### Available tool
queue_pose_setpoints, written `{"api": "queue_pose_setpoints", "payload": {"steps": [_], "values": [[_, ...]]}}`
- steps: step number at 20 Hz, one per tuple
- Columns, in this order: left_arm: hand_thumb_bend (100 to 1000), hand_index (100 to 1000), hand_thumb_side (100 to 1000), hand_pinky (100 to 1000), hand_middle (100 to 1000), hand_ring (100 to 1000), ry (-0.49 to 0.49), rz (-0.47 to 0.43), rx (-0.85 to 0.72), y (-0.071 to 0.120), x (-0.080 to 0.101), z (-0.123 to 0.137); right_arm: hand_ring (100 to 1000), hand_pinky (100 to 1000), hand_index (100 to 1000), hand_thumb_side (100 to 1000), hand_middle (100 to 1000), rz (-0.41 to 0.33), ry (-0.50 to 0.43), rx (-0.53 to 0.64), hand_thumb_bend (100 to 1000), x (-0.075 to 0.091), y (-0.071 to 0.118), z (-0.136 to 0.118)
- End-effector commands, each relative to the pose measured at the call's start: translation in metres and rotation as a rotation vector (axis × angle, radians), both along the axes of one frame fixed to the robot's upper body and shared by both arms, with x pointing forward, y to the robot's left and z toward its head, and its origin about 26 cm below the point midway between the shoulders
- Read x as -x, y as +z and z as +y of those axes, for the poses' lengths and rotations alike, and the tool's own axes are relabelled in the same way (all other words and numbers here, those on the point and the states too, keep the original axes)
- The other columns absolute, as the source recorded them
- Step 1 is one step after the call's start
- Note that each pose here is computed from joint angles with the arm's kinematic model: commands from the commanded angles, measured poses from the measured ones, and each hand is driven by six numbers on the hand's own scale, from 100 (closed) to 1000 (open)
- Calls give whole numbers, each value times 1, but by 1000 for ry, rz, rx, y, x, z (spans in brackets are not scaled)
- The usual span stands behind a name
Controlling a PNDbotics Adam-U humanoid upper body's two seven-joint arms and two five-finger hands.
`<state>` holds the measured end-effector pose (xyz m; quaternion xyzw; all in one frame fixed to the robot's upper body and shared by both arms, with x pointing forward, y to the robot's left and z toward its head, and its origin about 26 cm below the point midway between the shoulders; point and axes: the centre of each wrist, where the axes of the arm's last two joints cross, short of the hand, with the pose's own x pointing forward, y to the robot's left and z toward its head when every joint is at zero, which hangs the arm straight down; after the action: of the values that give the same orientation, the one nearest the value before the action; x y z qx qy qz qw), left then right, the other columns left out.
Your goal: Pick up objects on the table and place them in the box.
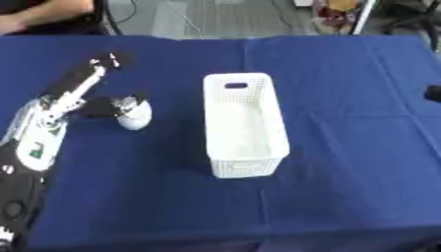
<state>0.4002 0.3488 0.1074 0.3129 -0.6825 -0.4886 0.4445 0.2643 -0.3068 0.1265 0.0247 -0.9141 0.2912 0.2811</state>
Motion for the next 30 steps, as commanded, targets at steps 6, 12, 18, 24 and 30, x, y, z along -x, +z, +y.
{"api": "queue_pose_setpoints", "payload": {"steps": [6, 12, 18, 24, 30], "values": [[876, 900, 678, 835, 892, 789, -31, -22, -87, 12, -6, 1, 842, 855, 866, 670, 765, -25, 10, 19, 100, 1, 8, -1], [877, 903, 703, 838, 890, 791, -33, 17, -133, 5, -7, 11, 843, 855, 866, 669, 765, -23, 11, 24, 100, 1, 8, -1], [894, 909, 715, 847, 885, 797, -31, 33, -177, 6, -11, 19, 843, 856, 866, 670, 765, -19, 14, 28, 100, 1, 8, -1], [899, 910, 723, 847, 881, 795, -25, 47, -213, 4, -16, 26, 844, 856, 867, 670, 765, -16, 15, 31, 100, 1, 7, -1], [898, 909, 726, 845, 880, 790, -42, 44, -222, 6, -22, 22, 844, 857, 867, 669, 765, -15, 16, 31, 100, 1, 7, -1]]}}
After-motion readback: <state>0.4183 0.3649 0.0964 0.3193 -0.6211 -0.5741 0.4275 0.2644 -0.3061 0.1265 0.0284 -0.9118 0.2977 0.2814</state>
